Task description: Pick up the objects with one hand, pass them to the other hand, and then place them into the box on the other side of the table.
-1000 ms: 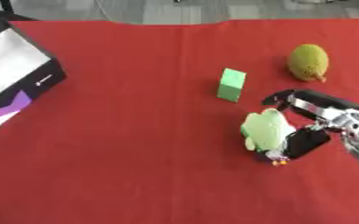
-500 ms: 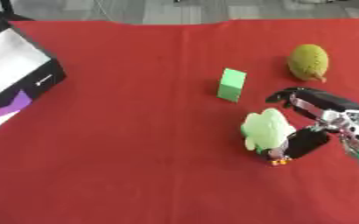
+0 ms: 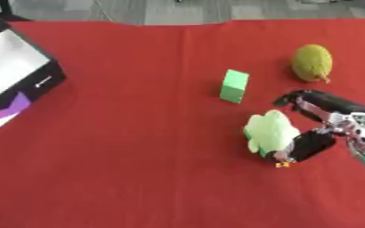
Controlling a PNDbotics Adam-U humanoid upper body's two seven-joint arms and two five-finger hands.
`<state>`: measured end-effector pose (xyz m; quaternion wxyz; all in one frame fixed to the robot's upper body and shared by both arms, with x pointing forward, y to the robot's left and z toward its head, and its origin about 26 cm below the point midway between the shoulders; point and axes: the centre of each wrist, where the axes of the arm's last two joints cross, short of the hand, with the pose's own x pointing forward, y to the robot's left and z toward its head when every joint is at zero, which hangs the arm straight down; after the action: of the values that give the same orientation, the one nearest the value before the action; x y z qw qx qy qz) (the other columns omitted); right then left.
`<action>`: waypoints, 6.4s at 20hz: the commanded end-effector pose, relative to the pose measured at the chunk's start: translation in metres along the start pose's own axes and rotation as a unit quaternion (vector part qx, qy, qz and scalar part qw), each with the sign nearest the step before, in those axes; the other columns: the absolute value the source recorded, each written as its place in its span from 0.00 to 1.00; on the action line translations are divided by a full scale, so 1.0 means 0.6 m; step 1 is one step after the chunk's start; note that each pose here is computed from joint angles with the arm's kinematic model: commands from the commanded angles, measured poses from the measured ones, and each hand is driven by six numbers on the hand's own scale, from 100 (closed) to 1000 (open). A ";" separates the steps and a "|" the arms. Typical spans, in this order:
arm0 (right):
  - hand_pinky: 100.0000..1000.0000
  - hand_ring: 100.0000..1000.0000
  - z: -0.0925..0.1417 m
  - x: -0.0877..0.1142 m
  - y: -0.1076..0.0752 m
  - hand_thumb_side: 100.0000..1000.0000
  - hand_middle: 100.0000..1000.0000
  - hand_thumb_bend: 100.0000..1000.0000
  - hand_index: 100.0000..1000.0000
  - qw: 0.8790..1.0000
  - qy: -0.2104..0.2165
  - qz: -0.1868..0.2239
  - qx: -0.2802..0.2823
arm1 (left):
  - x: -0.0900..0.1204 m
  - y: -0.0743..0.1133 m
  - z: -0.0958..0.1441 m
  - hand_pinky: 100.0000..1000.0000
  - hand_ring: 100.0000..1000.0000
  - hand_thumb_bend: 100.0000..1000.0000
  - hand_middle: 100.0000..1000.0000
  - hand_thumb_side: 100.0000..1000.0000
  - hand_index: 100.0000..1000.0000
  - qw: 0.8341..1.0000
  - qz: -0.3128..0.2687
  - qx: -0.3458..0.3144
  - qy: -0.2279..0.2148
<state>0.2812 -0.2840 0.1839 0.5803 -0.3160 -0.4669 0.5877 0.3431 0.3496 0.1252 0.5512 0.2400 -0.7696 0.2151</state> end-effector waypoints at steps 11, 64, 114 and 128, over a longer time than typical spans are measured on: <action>0.86 0.78 -0.025 -0.009 0.013 0.24 0.78 0.63 0.85 0.997 0.051 0.051 0.003 | 0.021 0.002 -0.008 0.70 0.75 0.91 0.79 0.58 0.84 1.000 0.001 -0.006 -0.022; 0.76 0.57 -0.040 0.200 -0.019 0.00 0.56 0.13 0.67 0.886 -0.331 -0.277 -0.168 | 0.253 -0.105 0.057 0.71 0.75 0.89 0.76 0.38 0.82 0.891 -0.242 -0.300 -0.240; 0.77 0.57 -0.086 0.316 0.004 0.00 0.58 0.11 0.67 0.898 -0.337 -0.283 0.012 | 0.309 -0.255 0.144 0.80 0.81 0.61 0.82 0.16 0.84 0.595 -0.473 -0.586 -0.281; 0.77 0.58 -0.073 0.338 0.001 0.00 0.58 0.08 0.68 0.896 -0.304 -0.318 -0.062 | 0.304 -0.263 0.144 0.80 0.81 0.60 0.84 0.15 0.84 0.553 -0.478 -0.633 -0.254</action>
<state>0.3006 -0.0825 0.1886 0.5660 -0.0018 -0.7133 0.4134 0.3241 0.1476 0.2774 0.3648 0.2048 -0.5906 -0.6900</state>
